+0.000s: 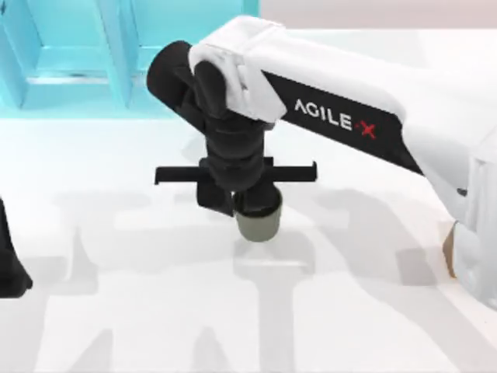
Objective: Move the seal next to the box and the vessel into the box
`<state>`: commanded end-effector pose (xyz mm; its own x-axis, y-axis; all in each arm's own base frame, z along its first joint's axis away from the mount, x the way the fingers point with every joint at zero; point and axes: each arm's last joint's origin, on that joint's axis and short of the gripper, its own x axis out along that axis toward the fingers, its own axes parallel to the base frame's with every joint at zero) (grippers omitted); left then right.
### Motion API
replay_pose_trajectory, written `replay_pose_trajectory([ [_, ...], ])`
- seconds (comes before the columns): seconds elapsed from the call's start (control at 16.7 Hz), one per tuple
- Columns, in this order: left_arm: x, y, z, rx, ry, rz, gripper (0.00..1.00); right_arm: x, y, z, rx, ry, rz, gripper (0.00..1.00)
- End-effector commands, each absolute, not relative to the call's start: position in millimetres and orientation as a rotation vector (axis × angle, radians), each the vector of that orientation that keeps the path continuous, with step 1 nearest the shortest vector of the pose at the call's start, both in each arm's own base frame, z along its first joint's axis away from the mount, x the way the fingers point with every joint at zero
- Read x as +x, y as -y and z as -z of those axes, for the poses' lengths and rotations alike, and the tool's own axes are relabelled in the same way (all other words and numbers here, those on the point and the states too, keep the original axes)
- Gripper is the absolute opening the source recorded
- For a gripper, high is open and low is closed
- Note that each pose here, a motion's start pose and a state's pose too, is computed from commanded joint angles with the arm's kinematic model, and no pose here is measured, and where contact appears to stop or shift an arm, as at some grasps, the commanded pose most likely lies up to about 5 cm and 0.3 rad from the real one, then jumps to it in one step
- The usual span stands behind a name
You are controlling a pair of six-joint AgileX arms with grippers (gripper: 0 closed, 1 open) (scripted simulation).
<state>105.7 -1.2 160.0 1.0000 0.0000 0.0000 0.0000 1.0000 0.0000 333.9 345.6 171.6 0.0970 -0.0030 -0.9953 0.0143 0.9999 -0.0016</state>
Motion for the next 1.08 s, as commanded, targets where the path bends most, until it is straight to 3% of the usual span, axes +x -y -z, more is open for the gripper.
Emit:
replay_pose_trajectory([
  [0.3, 106, 1, -160, 0.0, 0.0, 0.0, 1.0, 328, -288, -233, 0.012, -1.464, 0.002, 0.0],
  [0.78, 106, 1, -160, 0.0, 0.0, 0.0, 1.0, 327, -274, -240, 0.008, -1.468, 0.002, 0.0],
  [1.08, 106, 1, -160, 0.0, 0.0, 0.0, 1.0, 344, -195, -249, 0.012, -1.493, 0.002, 0.0],
])
